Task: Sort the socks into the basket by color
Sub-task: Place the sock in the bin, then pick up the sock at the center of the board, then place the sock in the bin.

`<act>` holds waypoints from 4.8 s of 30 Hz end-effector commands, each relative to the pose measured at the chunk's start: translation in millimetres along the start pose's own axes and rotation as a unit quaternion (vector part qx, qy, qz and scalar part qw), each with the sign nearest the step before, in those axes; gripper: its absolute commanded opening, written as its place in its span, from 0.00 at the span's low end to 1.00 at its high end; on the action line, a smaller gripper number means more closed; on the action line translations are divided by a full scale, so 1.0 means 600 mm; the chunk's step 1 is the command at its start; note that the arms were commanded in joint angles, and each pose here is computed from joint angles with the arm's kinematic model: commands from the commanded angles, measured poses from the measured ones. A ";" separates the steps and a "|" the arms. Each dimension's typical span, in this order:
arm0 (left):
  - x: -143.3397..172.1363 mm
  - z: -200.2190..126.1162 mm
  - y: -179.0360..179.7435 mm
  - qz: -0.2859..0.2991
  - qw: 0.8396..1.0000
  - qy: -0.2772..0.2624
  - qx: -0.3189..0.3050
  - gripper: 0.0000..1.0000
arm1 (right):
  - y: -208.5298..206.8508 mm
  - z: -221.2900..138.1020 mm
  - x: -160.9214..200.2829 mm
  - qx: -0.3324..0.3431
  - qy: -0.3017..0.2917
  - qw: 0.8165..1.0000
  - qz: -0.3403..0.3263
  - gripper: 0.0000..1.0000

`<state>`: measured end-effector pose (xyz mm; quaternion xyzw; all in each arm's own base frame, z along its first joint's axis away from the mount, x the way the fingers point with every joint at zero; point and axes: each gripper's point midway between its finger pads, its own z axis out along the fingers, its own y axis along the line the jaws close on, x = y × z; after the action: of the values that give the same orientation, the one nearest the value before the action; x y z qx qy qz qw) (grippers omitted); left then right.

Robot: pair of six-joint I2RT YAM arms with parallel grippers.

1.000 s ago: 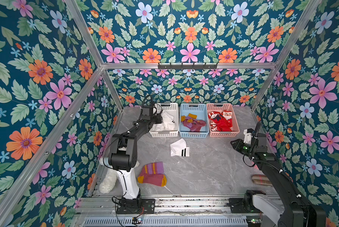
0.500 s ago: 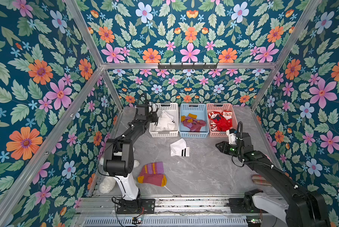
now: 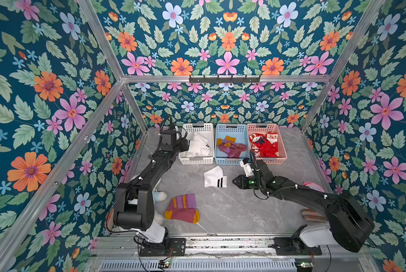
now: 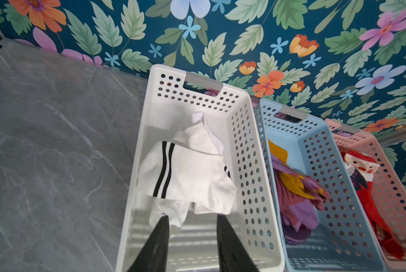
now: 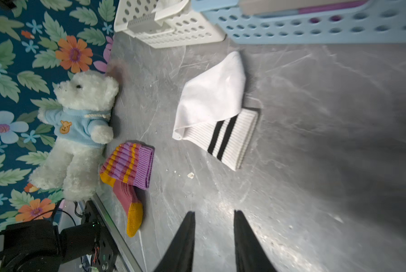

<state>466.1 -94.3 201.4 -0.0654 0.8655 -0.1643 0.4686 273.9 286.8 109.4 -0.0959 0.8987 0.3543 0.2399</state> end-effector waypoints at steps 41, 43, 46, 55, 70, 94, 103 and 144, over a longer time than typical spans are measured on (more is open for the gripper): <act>0.044 -0.052 0.059 -0.003 0.996 0.017 -0.091 0.39 | 0.205 0.201 0.244 -0.039 0.223 0.961 -0.162 0.34; 0.045 -0.054 0.060 -0.002 0.996 0.016 -0.093 0.39 | 0.198 0.203 0.243 -0.027 0.220 0.962 -0.160 0.29; 0.044 -0.056 0.059 -0.002 0.996 0.015 -0.092 0.38 | 0.191 0.200 0.234 -0.013 0.207 0.965 -0.158 0.09; 0.037 -0.064 0.050 -0.002 0.997 0.007 -0.079 0.38 | 0.230 0.144 0.142 -0.018 0.128 0.975 -0.183 0.00; 0.057 -0.074 0.046 -0.008 0.998 0.010 -0.060 0.38 | 0.305 -0.083 -0.175 -0.046 -0.077 0.970 -0.225 0.00; 0.096 -0.096 0.038 -0.021 0.999 0.013 -0.024 0.38 | 0.180 -0.171 -0.609 0.072 -0.263 0.942 -0.194 0.00; 0.116 -0.096 0.043 -0.022 0.999 0.020 -0.023 0.39 | 0.062 -0.176 -0.676 0.101 -0.302 0.935 -0.155 0.00; 0.127 -0.086 -0.043 -0.027 0.995 0.005 0.096 0.40 | -0.154 0.137 -0.361 0.096 -0.055 0.994 -0.023 0.00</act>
<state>377.1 -120.3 165.6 -0.0476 0.8594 -0.2432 0.4473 524.5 272.7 116.0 -0.0762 0.9098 0.2631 0.3118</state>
